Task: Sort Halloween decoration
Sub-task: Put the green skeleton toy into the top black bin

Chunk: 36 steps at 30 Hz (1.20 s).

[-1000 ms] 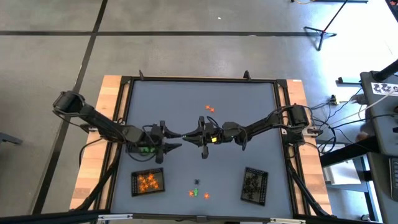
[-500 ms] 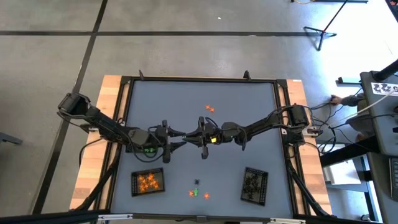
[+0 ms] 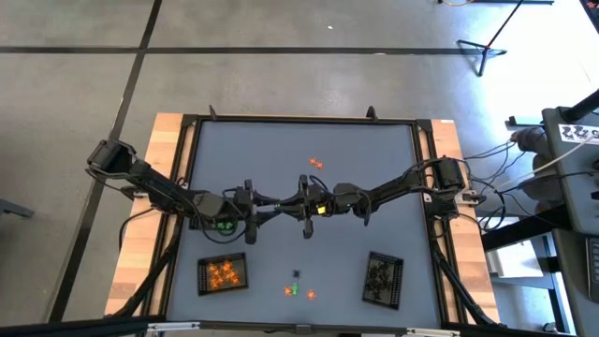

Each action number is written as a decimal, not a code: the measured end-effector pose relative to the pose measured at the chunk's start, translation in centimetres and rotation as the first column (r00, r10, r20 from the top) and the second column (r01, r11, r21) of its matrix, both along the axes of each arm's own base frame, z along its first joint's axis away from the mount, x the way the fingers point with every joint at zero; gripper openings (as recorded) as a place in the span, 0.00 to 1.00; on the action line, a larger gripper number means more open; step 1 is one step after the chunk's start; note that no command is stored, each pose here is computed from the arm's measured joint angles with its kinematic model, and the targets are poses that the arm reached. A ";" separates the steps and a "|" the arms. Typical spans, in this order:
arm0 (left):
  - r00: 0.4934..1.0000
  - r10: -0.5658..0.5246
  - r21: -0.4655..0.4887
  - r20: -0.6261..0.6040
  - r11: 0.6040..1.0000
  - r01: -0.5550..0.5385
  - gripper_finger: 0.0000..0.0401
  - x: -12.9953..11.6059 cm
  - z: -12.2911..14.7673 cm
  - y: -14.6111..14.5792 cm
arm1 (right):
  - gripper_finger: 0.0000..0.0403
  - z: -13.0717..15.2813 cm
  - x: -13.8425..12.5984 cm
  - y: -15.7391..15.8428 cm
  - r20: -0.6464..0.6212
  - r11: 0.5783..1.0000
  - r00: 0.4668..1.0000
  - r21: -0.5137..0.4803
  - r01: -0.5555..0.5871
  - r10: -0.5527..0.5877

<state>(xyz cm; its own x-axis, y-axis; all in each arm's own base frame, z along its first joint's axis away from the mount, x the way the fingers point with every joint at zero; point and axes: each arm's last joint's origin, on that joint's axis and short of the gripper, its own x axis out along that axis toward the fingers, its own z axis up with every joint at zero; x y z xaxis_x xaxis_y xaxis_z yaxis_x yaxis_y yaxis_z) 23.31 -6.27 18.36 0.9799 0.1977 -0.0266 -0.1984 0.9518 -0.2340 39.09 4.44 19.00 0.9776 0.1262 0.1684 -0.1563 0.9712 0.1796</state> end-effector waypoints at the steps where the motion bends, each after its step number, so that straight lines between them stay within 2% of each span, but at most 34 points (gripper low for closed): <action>1: 1.000 -0.005 0.000 0.001 1.000 0.005 0.37 0.0 0.0 0.0 | 0.07 0.0 0.0 0.0 0.000 1.000 1.000 0.000 0.000 0.000; 10: 0.998 -0.057 -0.002 0.001 0.998 0.057 0.04 0.0 0.0 -0.2 | 0.07 0.0 0.0 0.0 -0.004 1.000 1.000 0.022 -0.001 0.001; 15: 0.997 -0.072 -0.001 -0.005 0.997 0.072 0.03 0.0 0.0 -0.2 | 0.10 -0.1 0.0 0.0 -0.008 1.000 1.000 0.021 -0.005 0.005; 23: 0.985 -0.071 0.052 -0.160 0.995 0.080 0.01 -1.2 0.0 0.2 | 0.40 -0.2 0.0 0.8 -0.027 1.000 1.000 0.004 -0.015 0.015; 27: 0.965 -0.074 0.013 -0.252 0.997 0.080 0.00 -3.3 1.0 0.7 | 0.51 -0.3 0.0 0.8 -0.029 1.000 0.999 0.001 -0.018 0.018; 32: 0.899 -0.081 -0.089 -0.430 0.995 0.046 0.00 -6.8 2.3 1.3 | 0.56 -0.3 0.0 0.8 -0.030 1.000 0.999 0.013 -0.023 0.023; 34: 0.843 -0.082 -0.141 -0.532 0.990 0.007 0.00 -8.2 2.9 1.5 | 0.56 -0.3 0.0 0.8 -0.029 1.000 0.999 0.013 -0.023 0.023; 36: 0.760 -0.086 -0.185 -0.644 0.982 -0.045 0.01 -9.5 3.3 1.7 | 0.56 -0.3 0.0 0.8 -0.030 1.000 0.999 0.014 -0.023 0.023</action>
<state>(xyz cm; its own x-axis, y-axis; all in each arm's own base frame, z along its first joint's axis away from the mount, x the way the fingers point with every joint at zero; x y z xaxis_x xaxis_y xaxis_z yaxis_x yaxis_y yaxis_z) 13.77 -4.60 21.64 0.7190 0.1054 -0.6870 -0.3458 0.9117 -0.2220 39.05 5.21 18.74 0.9791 0.1469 0.1405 -0.1731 0.9649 0.1973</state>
